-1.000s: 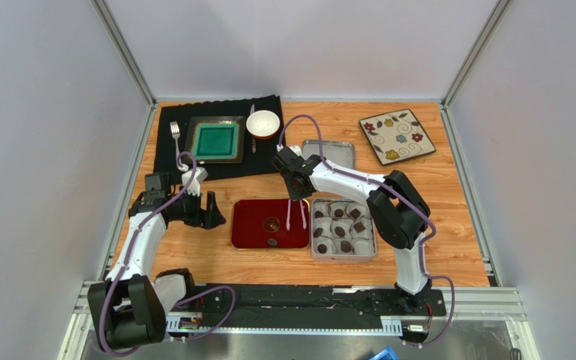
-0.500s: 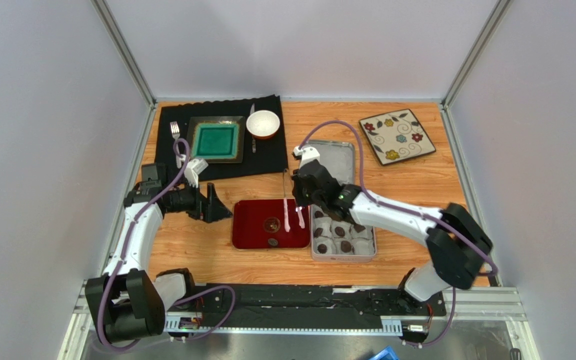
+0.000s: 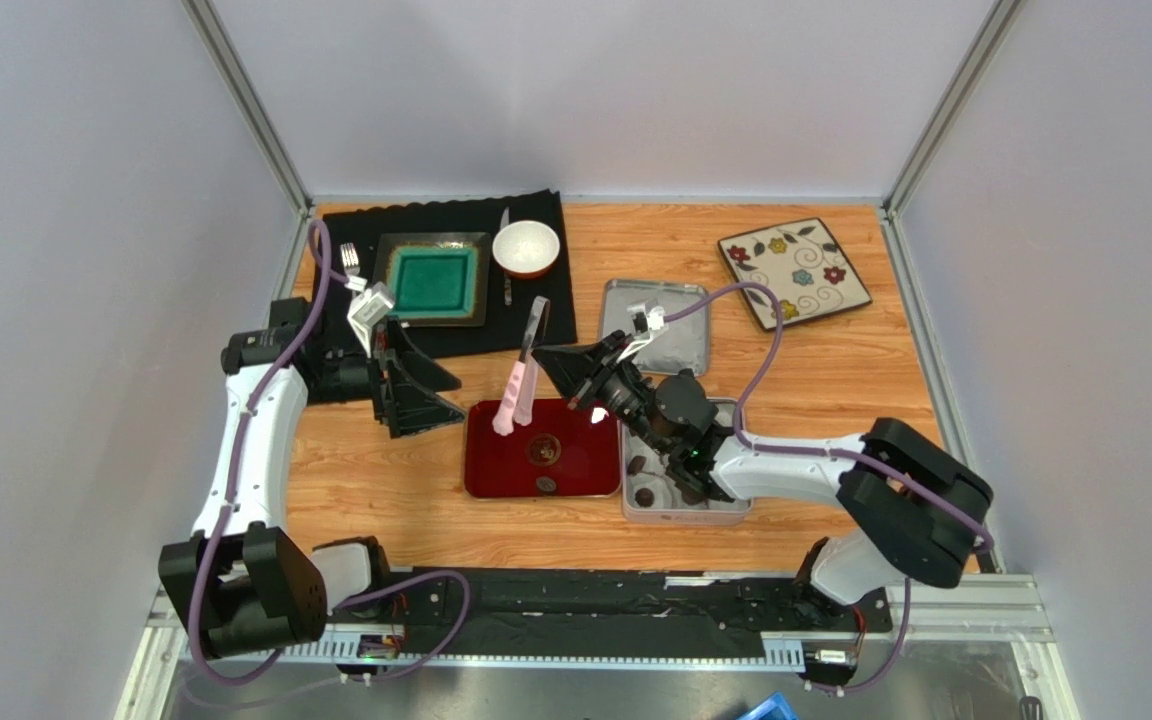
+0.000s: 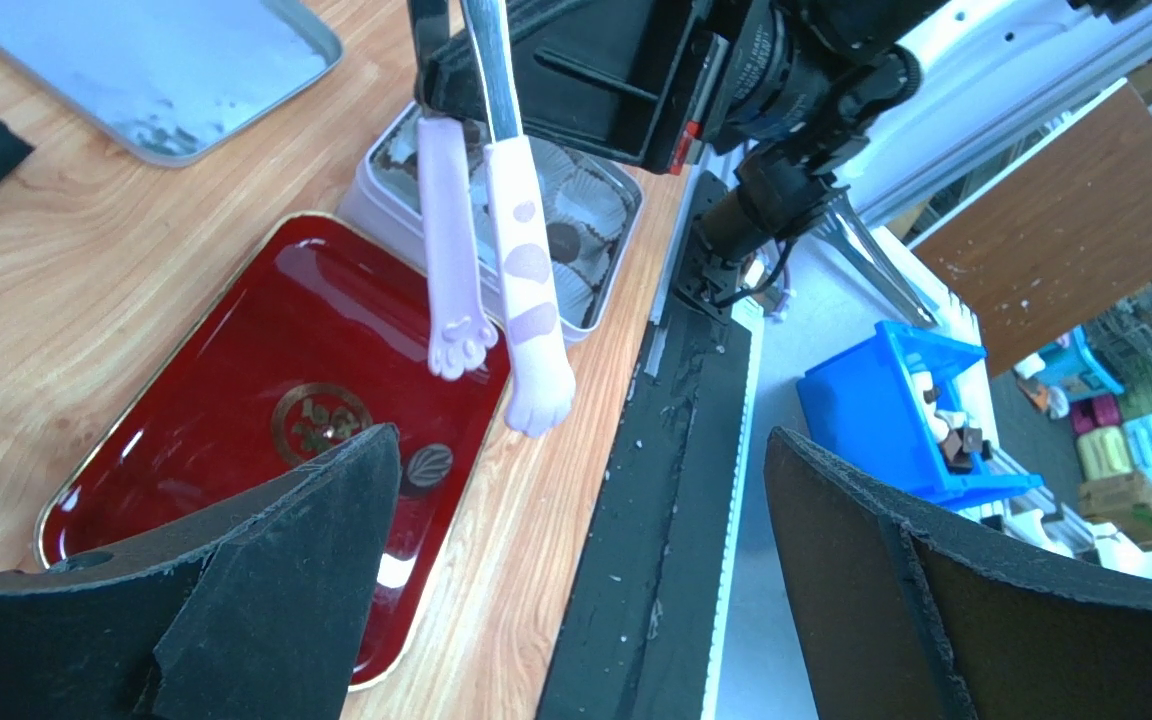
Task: Pack the chocolate
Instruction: Pick up the clamp from the plate, then adjust the clamp.
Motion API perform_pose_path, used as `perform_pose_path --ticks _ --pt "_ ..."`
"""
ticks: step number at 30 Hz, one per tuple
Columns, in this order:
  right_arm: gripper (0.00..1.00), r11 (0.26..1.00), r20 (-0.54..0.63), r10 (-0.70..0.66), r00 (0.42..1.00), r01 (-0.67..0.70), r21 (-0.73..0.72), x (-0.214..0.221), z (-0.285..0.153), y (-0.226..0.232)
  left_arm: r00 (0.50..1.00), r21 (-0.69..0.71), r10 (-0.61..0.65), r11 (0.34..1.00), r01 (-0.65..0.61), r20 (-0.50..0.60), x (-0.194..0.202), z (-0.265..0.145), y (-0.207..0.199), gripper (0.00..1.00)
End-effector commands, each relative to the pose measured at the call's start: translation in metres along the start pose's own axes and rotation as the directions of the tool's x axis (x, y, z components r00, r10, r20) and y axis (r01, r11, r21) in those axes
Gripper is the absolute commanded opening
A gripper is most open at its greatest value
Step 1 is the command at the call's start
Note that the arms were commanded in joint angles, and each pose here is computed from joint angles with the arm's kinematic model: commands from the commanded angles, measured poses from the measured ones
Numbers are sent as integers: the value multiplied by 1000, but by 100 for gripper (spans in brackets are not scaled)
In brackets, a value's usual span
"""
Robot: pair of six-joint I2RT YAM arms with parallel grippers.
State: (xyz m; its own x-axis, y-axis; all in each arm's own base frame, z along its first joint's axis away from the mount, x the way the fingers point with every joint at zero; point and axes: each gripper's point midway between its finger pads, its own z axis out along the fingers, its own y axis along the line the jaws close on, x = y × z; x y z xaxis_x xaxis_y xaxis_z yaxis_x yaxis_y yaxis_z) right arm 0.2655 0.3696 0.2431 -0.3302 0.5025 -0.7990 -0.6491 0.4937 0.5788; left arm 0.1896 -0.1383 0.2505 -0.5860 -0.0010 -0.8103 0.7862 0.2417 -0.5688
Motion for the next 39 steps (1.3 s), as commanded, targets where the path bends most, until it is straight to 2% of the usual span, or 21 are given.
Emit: perform_pose_path --ticks 1,4,8,9,25,39 --pt "0 960 212 166 963 -108 -260 -54 8 57 993 114 -36 993 23 114 -10 1 -45 98" --pt "0 951 218 190 957 -125 -282 -51 16 59 994 130 -43 991 29 105 -9 3 -52 90" --pt "0 938 234 213 949 -132 -319 -50 25 69 993 142 -75 988 62 94 -9 4 -55 67" --pt "0 935 240 226 944 -140 -327 -50 27 68 993 141 -79 988 66 88 -8 4 -56 65" --pt "0 906 268 252 930 -129 -403 -68 24 93 995 107 -91 991 86 40 6 4 -49 70" --pt "0 895 251 234 939 -107 -433 -70 10 101 998 60 36 997 -39 42 -8 2 -51 72"
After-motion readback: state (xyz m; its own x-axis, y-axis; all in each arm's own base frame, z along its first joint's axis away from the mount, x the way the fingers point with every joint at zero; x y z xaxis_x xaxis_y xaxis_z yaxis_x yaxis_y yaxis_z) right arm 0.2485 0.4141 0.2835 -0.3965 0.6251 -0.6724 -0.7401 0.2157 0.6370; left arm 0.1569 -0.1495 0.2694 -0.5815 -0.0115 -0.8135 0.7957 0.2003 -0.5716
